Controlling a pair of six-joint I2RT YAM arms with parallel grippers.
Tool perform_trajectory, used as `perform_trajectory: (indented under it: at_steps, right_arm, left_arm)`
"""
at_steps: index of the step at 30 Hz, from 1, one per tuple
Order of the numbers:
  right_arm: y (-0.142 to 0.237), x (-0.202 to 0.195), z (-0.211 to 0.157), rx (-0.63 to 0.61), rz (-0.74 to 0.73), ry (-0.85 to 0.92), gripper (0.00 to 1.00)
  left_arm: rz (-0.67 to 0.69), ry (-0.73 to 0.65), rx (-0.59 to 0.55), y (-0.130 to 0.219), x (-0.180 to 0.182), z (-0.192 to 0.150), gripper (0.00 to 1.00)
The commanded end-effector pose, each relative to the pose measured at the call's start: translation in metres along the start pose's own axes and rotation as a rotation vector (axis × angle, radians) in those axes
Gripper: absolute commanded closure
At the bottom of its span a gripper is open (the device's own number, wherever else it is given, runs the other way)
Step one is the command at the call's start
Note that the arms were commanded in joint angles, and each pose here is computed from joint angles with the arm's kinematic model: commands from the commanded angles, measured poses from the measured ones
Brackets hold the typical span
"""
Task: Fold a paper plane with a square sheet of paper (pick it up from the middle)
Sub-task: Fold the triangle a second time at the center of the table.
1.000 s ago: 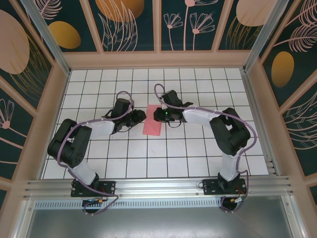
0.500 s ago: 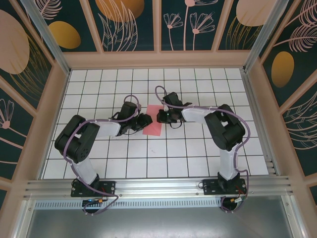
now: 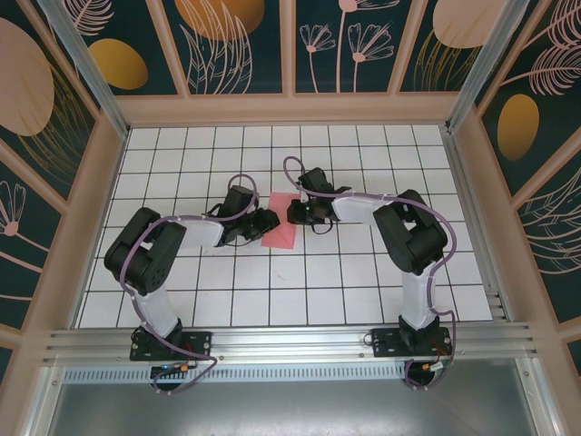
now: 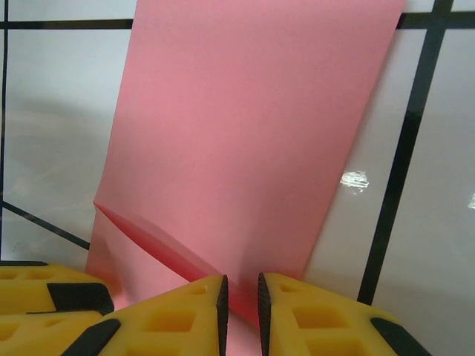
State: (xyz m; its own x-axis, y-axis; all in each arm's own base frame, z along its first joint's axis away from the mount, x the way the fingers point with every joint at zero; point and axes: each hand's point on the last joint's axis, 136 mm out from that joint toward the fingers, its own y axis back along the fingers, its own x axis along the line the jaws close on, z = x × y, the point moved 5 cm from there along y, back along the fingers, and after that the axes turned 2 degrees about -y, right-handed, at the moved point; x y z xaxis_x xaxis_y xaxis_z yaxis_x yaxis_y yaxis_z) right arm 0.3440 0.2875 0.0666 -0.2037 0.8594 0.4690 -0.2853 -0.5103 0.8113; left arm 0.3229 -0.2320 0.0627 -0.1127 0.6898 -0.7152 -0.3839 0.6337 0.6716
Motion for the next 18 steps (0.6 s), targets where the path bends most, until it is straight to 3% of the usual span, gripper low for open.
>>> perform_trajectory:
  at_steps: [1, 18]
  right_arm:
    - [-0.004, -0.004, 0.004, 0.001, -0.02, 0.01, 0.78]
    - [-0.01, -0.019, -0.004, 0.023, -0.056, -0.019, 0.85]
  left_arm:
    - [0.005, 0.004, 0.017, -0.007, 0.0, -0.001, 0.7]
    - [0.093, 0.047, -0.006, 0.002, 0.013, -0.004, 0.59]
